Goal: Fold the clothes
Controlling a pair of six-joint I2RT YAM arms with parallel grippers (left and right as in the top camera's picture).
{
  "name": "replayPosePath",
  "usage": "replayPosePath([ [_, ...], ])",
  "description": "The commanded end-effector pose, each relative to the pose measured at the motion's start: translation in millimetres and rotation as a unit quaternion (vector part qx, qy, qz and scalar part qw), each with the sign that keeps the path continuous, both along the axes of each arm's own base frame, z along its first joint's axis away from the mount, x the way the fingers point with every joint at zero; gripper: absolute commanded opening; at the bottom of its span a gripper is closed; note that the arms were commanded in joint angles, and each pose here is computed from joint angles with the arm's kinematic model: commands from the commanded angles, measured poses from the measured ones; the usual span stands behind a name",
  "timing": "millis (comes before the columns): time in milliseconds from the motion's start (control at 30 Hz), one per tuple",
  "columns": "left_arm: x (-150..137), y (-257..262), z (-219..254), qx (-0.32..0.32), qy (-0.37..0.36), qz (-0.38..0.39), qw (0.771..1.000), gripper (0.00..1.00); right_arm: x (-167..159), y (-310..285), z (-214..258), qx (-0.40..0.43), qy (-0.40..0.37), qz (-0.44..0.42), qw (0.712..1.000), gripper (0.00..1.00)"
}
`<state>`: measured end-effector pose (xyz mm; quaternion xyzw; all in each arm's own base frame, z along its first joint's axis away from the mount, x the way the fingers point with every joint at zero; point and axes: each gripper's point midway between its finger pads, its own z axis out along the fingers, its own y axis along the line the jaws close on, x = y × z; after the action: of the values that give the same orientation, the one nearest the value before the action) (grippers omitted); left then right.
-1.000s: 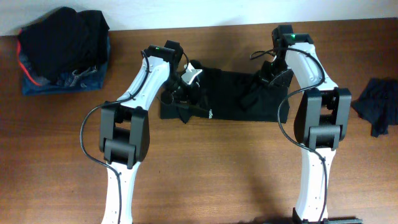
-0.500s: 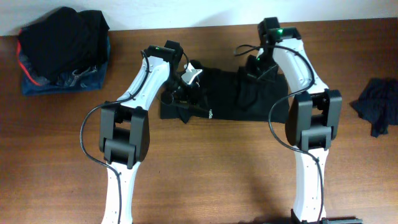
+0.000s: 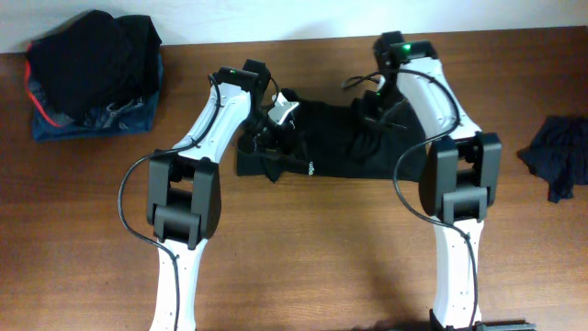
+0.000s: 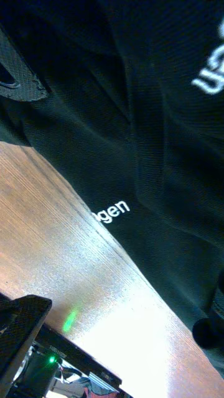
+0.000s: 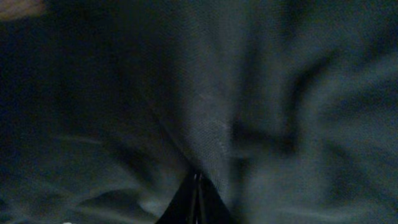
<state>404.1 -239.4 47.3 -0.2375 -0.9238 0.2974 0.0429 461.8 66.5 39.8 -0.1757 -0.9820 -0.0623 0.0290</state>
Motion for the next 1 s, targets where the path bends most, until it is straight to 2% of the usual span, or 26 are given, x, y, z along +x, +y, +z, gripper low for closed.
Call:
replayPosePath([
  [0,2.3,-1.7,-1.9,-0.002,-0.009,-0.010,1.000,0.99,-2.8,-15.3,19.3,-0.013,-0.008,-0.002,1.000,0.04],
  [300,2.0,-1.7,-1.9,-0.001,-0.008,-0.010,1.000,0.99,-29.1,-12.8,14.2,-0.019,0.041,0.040,0.998,0.04],
  [700,3.4,-2.1,-1.9,-0.003,-0.012,-0.010,1.000,0.99,-64.8,-10.8,-25.9,-0.024,0.106,0.052,0.993,0.04],
  [967,3.5,-2.2,-1.9,-0.003,-0.012,-0.010,1.000,0.99,-86.9,-13.9,-19.5,-0.027,0.152,0.052,0.987,0.04],
])
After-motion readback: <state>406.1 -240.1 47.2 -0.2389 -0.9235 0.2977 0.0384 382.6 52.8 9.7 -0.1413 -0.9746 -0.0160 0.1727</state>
